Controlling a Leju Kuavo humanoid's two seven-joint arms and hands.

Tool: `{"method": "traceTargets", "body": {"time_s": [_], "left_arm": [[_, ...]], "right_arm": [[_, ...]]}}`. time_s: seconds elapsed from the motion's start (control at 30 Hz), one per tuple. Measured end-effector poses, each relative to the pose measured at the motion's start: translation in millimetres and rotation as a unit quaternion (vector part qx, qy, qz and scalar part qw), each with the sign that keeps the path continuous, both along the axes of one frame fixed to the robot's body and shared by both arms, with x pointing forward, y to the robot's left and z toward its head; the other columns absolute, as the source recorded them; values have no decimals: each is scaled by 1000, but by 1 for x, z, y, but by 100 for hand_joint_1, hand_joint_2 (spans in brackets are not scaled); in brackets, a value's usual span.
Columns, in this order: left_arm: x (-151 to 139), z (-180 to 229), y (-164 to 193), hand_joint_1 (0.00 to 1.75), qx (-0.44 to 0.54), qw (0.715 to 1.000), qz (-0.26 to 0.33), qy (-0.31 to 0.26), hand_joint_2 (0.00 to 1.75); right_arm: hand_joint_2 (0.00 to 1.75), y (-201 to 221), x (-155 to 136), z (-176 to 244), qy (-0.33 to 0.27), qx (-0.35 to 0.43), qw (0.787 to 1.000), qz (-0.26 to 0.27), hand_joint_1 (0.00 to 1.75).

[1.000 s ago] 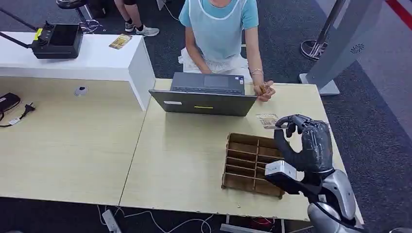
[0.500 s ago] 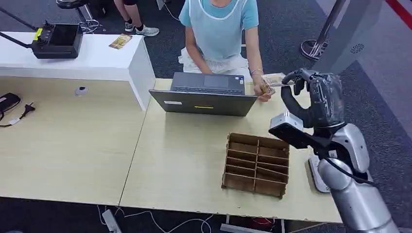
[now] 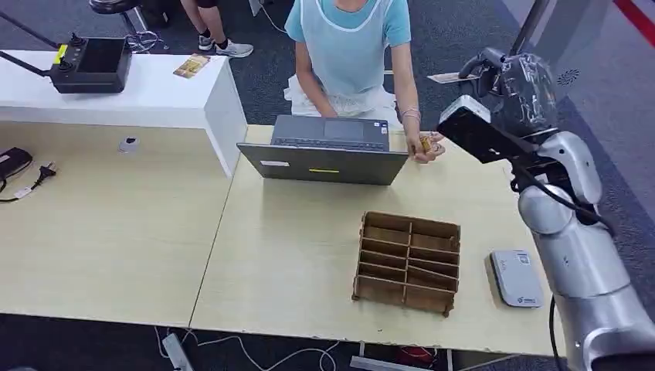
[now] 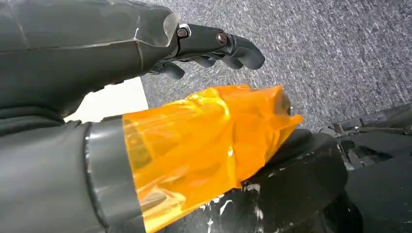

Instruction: Pass the card to the sensor for recognition and then transmit it.

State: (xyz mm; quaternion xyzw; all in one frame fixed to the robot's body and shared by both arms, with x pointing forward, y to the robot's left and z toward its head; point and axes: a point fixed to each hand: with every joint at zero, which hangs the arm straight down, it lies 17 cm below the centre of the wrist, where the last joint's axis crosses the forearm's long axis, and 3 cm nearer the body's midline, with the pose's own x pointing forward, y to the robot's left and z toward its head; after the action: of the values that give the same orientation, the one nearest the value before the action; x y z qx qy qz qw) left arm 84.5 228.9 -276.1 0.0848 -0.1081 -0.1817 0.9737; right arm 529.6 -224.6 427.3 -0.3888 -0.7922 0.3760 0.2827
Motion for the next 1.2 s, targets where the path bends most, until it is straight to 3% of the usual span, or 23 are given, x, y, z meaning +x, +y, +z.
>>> {"method": "traceTargets", "body": {"time_s": [0.63,1.2], "left_arm": [[3,0,-1,0,0,1000,-12,-3,0],[5,1,-4,0,-2,1000,-18,-8,0]], "right_arm": [[175,2,79,9,104,-3,994,-32,175],[175,-10,127,-45,233,24,970,-58,175]]}}
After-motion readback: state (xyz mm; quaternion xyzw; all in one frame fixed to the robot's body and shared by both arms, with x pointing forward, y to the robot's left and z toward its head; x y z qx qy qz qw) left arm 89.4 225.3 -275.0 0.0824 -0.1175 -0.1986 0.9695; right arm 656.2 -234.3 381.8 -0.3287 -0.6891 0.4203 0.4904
